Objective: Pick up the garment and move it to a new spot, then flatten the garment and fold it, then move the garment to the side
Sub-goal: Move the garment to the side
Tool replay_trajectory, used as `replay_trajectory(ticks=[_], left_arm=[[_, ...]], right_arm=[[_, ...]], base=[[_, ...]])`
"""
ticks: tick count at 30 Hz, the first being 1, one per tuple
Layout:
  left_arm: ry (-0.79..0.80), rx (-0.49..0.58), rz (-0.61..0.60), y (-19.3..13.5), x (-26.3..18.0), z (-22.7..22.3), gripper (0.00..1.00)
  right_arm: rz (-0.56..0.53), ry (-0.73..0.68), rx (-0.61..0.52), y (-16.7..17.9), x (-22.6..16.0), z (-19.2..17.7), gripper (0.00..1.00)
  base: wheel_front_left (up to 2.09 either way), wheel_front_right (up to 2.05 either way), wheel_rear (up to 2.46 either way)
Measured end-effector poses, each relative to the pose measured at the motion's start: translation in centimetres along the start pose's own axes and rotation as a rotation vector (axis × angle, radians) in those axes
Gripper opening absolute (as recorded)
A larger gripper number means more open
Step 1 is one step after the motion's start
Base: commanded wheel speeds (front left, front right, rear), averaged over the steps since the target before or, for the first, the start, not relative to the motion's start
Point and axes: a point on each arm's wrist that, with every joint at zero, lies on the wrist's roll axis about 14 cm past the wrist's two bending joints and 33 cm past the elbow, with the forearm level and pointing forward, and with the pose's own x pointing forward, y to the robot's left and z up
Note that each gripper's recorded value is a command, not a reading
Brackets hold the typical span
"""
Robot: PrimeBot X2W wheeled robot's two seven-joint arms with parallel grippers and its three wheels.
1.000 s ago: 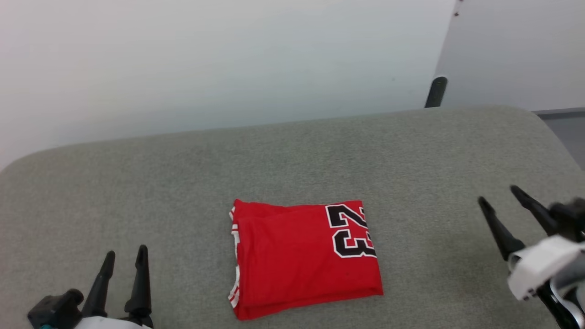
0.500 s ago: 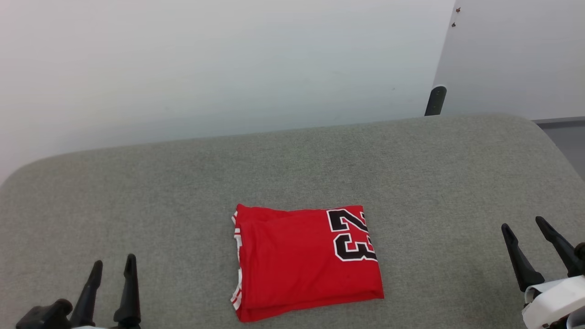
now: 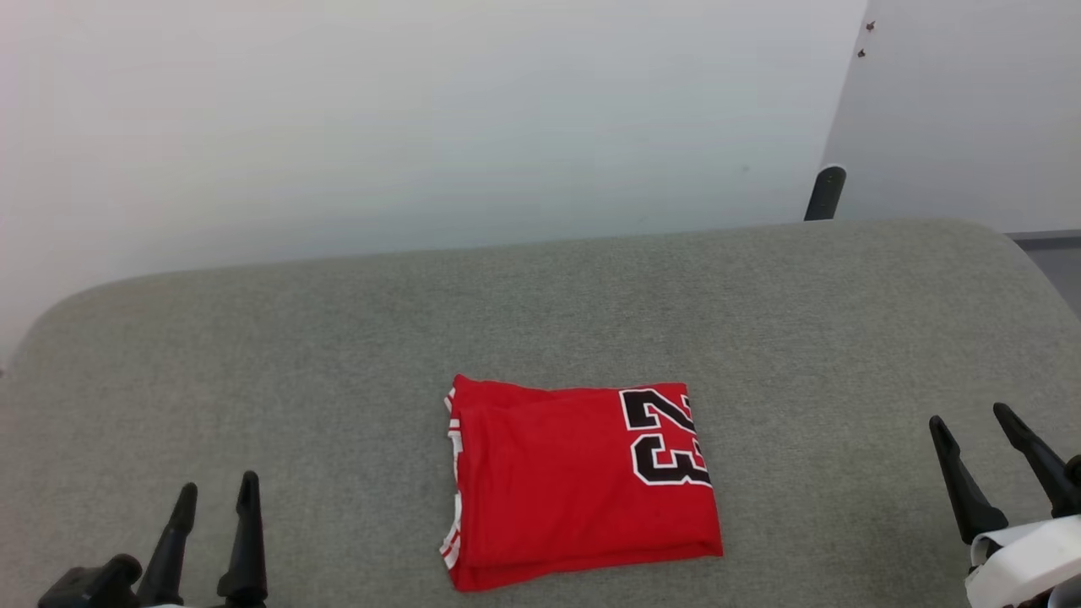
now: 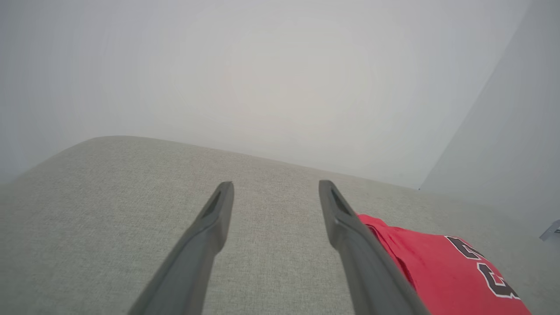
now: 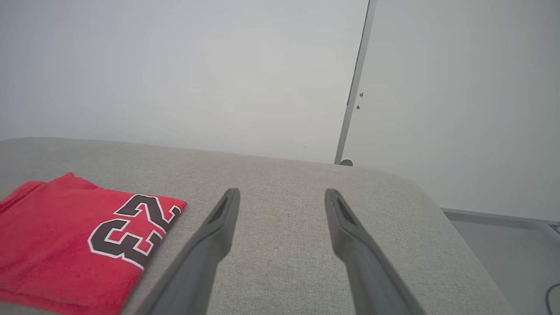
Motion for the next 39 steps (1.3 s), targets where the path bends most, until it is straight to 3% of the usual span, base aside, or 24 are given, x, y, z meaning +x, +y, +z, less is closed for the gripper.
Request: replay_trajectory(ticks=[8, 20, 29, 39], left_arm=[[-0.011, 0.009, 0.043, 1.5, -1.0, 0.5, 1.0], [-0.041, 0.038, 0.17, 5.7, -4.5, 2.2, 1.0], [-0.024, 0.04, 0.238, 7.3, -6.8, 2.0, 1.0], [0.015, 0.027, 0.261, 7.6, -5.7, 0.7, 1.0]], right_arm=[[0.057, 0.024, 0.008, 2.0, 1.0, -0.4, 1.0], [0.254, 0.113, 0.028, 9.1, 4.5, -1.8, 1.0], [0.358, 0.346, 0.027, 12.7, 6.5, -5.6, 1.0], [0.387, 0.602, 0.025, 13.3, 8.0, -10.4, 1.0]], base=[[0.0, 0.0, 0.0], [0.0, 0.0, 0.0], [0.0, 0.0, 0.0], [0.0, 0.0, 0.0]])
